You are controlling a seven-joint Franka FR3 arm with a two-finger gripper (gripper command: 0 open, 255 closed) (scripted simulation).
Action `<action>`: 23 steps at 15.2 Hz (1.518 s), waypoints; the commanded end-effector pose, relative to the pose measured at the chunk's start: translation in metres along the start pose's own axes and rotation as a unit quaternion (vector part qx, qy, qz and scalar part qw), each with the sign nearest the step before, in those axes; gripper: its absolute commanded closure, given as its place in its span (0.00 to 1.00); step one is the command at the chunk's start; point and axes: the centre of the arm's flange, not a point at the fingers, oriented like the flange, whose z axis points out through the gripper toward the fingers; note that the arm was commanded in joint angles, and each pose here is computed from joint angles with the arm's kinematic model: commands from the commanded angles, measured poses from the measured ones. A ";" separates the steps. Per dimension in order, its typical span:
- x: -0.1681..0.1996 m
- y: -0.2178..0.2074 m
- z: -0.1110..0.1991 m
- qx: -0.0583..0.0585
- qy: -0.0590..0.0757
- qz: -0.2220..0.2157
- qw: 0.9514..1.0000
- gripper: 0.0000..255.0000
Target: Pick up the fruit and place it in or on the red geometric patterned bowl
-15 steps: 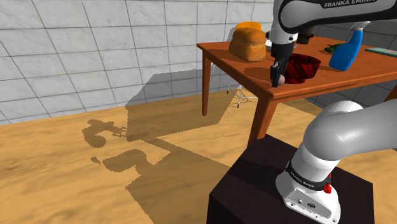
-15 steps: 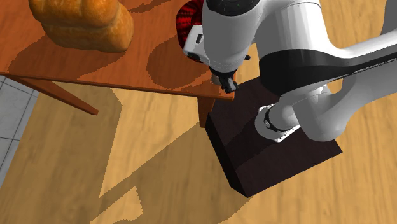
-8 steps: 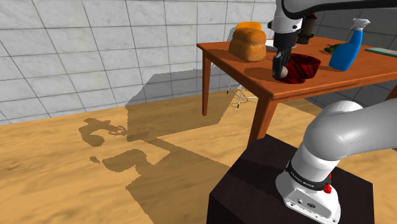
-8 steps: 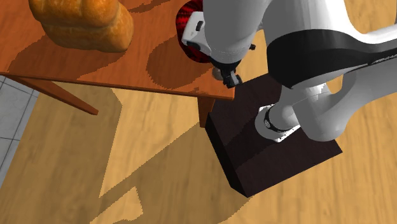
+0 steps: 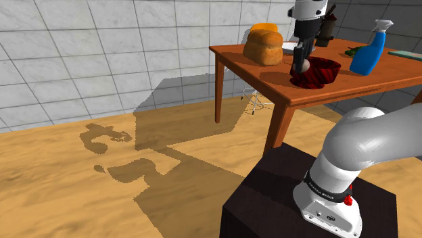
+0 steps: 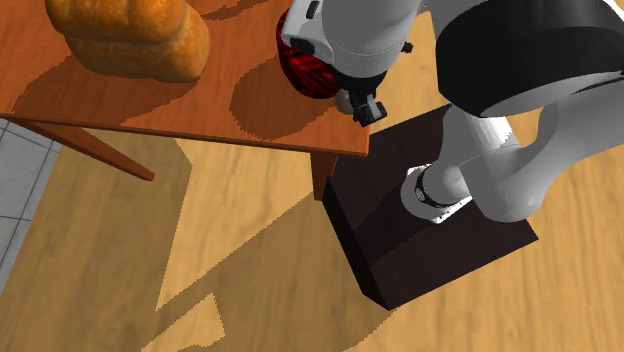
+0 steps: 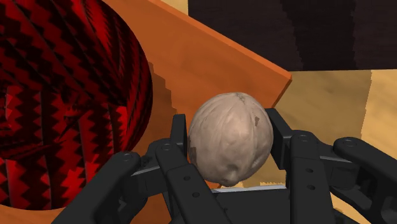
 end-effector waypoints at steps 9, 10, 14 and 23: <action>-0.007 0.005 -0.053 0.000 0.000 0.000 1.000 1.00; -0.008 0.006 -0.058 0.000 0.000 0.000 1.000 1.00; -0.010 0.008 -0.079 0.000 0.000 0.000 1.000 1.00; -0.022 0.100 -0.071 0.000 0.000 0.000 1.000 1.00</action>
